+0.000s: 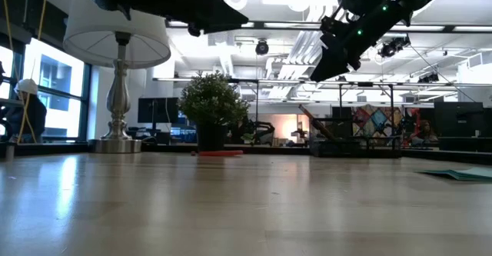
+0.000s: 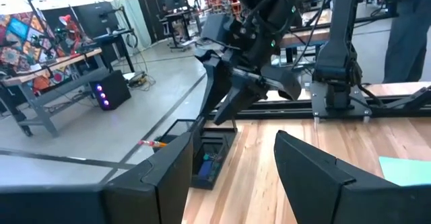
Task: Pick and place office supplies into organizer
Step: Put the red scissor in the black desk organizer
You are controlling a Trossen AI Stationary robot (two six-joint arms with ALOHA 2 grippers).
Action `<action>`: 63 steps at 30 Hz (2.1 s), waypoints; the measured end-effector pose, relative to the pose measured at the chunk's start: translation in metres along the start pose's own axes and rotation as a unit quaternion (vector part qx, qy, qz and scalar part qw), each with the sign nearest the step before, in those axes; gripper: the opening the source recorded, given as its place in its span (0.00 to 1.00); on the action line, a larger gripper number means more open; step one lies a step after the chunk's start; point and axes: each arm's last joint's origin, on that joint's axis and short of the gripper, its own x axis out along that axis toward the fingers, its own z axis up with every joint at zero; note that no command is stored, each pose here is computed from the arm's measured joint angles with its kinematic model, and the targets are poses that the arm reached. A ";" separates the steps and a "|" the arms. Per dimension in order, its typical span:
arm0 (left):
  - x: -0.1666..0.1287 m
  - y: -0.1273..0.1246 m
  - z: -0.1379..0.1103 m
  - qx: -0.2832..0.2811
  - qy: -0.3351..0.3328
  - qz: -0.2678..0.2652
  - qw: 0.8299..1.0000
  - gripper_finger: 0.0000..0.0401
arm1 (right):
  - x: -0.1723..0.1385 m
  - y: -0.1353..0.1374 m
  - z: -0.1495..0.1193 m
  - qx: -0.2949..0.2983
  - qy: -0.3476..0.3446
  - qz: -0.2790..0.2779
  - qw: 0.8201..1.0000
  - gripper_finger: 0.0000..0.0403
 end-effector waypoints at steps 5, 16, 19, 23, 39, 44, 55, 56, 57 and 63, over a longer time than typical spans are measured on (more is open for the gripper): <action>0.000 0.000 0.000 0.000 0.002 0.000 1.000 0.49 | 0.000 0.000 0.002 0.003 -0.008 0.000 1.000 0.35; 0.000 0.000 0.000 0.000 0.002 -0.001 1.000 0.49 | 0.000 0.000 0.003 0.004 -0.018 0.002 1.000 0.35; 0.000 0.000 -0.001 0.000 0.002 -0.001 1.000 0.49 | 0.000 0.000 0.004 0.007 -0.018 0.002 1.000 0.35; 0.000 0.000 0.000 0.000 0.002 -0.001 1.000 0.49 | 0.003 0.001 0.005 0.020 -0.028 0.011 0.999 0.35; -0.007 0.003 0.006 -0.001 0.000 0.019 1.000 0.49 | 0.129 0.019 -0.014 0.094 -0.095 0.094 0.987 0.35; -0.022 0.009 0.016 0.000 0.011 0.046 0.999 0.49 | 0.172 0.023 -0.002 0.097 0.001 0.125 0.987 0.35; -0.062 0.021 0.034 0.017 0.038 0.072 0.997 0.49 | 0.225 0.046 0.048 0.029 0.141 0.081 0.986 0.35; -0.065 0.022 0.034 0.019 0.045 0.074 0.996 0.49 | 0.228 0.048 0.052 0.030 0.140 0.083 0.986 0.35; -0.069 0.023 0.034 0.021 0.052 0.079 0.995 0.49 | 0.231 0.051 0.056 0.030 0.142 0.084 0.986 0.35; -0.090 0.029 0.040 0.023 0.063 0.107 0.992 0.49 | 0.243 0.053 0.070 0.032 0.203 0.071 0.976 0.35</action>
